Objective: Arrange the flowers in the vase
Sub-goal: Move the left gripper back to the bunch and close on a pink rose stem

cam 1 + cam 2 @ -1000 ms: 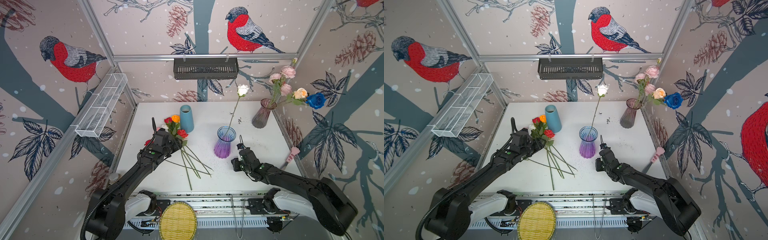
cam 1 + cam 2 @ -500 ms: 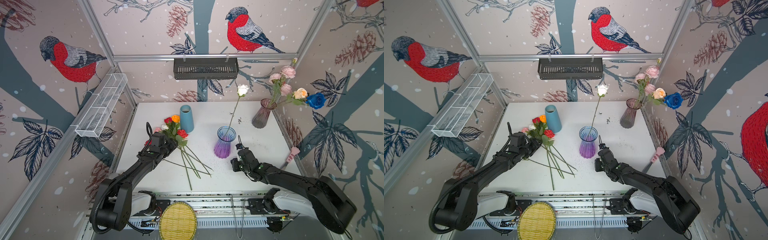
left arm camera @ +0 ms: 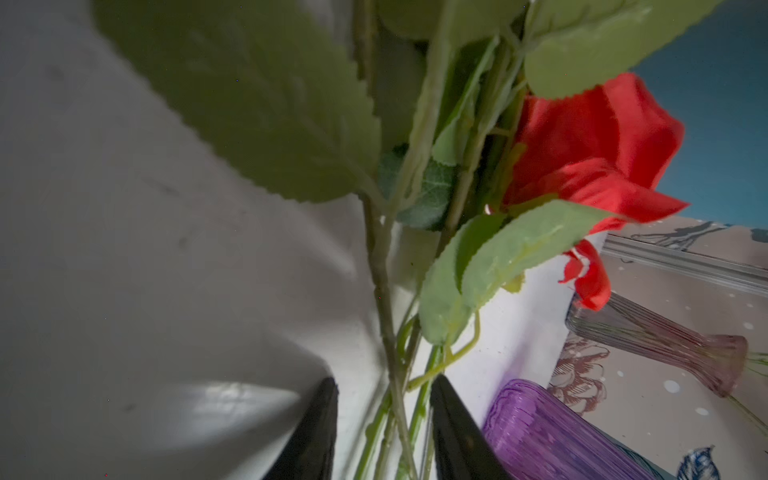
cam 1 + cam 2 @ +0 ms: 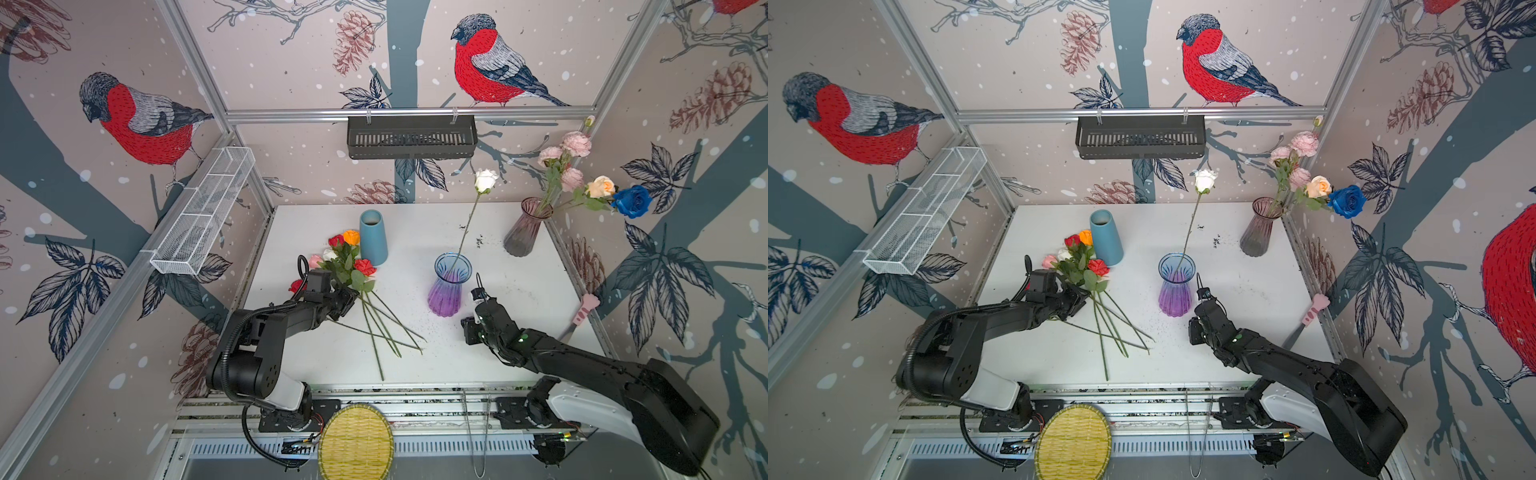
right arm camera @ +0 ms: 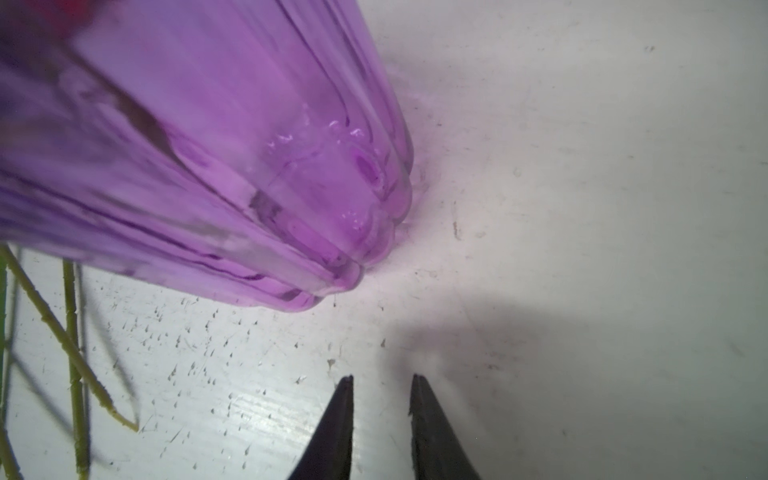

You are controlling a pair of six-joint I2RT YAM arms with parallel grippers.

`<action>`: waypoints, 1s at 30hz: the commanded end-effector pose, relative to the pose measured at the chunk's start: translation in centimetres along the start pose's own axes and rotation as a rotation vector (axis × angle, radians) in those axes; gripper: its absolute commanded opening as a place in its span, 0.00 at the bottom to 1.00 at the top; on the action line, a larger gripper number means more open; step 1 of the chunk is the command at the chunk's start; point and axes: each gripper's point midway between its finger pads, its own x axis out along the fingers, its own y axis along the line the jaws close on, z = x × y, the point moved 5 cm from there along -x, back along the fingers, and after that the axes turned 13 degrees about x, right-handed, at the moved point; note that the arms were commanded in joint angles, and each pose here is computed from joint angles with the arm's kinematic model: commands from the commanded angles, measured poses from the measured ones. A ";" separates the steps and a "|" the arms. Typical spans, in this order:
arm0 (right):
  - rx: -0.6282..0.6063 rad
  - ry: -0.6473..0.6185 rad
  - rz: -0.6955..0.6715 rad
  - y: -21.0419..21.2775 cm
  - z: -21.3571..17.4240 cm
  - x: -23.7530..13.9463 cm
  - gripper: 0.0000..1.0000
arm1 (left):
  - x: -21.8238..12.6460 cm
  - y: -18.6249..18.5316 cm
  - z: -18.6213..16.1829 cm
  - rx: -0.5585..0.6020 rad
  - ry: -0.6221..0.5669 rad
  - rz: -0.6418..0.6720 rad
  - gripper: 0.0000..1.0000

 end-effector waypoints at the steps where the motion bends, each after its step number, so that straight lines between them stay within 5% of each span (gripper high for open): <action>1: -0.006 -0.021 -0.017 0.0 0.3 -0.1 0.27 | 0.6 0.3 -0.1 -0.052 0.000 -0.035 0.38; 21: -0.021 -0.028 -0.020 0.2 0.2 -0.1 0.27 | 0.3 1.0 2.7 -0.069 -0.093 -0.059 0.36; 30: -0.022 -0.028 -0.023 0.2 0.2 -0.1 0.27 | 0.6 1.3 2.7 -0.108 -0.098 -0.093 0.16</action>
